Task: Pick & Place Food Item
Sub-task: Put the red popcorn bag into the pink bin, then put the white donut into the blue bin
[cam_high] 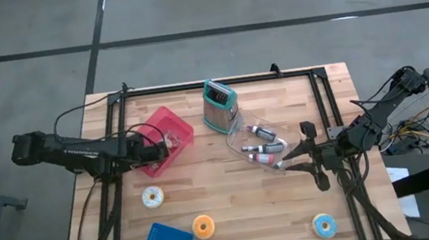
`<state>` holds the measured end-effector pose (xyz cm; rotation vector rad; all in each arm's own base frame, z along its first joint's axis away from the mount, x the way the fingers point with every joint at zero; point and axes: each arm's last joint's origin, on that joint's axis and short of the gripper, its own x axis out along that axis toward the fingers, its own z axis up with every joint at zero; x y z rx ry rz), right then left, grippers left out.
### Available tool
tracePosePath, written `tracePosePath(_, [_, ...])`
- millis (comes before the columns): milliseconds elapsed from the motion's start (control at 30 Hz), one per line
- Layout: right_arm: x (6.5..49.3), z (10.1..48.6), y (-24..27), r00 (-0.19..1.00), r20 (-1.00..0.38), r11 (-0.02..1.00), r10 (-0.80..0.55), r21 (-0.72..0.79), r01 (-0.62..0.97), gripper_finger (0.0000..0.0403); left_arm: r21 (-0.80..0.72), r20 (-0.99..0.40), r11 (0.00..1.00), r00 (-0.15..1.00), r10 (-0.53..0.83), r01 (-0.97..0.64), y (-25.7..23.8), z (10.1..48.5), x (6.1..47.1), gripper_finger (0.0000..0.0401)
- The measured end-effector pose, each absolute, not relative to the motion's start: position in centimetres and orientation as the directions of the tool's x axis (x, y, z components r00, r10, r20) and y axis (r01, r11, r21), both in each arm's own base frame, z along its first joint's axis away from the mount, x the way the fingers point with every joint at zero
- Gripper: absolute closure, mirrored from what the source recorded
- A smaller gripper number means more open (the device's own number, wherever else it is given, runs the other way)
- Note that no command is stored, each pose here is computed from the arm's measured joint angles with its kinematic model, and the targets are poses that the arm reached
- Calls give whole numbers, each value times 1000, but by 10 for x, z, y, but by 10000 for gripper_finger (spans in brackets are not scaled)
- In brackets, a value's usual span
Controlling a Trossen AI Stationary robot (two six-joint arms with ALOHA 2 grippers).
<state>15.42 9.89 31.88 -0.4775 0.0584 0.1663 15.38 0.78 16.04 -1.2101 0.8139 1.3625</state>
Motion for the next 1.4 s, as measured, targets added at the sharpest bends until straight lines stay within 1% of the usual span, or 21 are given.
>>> tracePosePath(100, [154,319,99,985,-95,875,145,-452,-173,280,-159,-956,-174,108,273,-972,8,160,154,218])
tracePosePath(267, [154,319,99,985,-95,875,146,-452,-173,280,-177,-952,-94,146,271,-980,8,170,161,217])
tracePosePath(333, [154,319,99,985,-95,875,146,-453,-173,280,-179,-950,-79,151,275,-981,8,176,163,218])
tracePosePath(467, [154,319,99,985,-95,875,145,-452,-173,280,-186,-935,-67,155,319,-980,9,189,167,217])
tracePosePath(700, [154,319,99,985,-95,875,145,-452,-173,280,-209,-897,13,197,396,-978,11,216,176,217])
tracePosePath(767, [154,319,99,985,-95,875,146,-452,-173,280,-222,-887,54,224,403,-974,11,224,180,218])
tracePosePath(933, [154,319,99,985,-95,875,145,-452,-173,280,-232,-837,198,299,459,-952,9,247,189,216])
tracePosePath(1133, [154,319,99,985,-95,875,146,-452,-173,280,-244,-778,301,372,507,-922,-1,263,197,217])
tracePosePath(1267, [154,319,99,985,-95,875,146,-453,-173,280,-246,-772,348,400,495,-905,-10,266,201,217])
tracePosePath(1400, [154,319,99,985,-95,875,145,-452,-173,280,-272,-814,339,403,418,-901,-23,262,205,217])
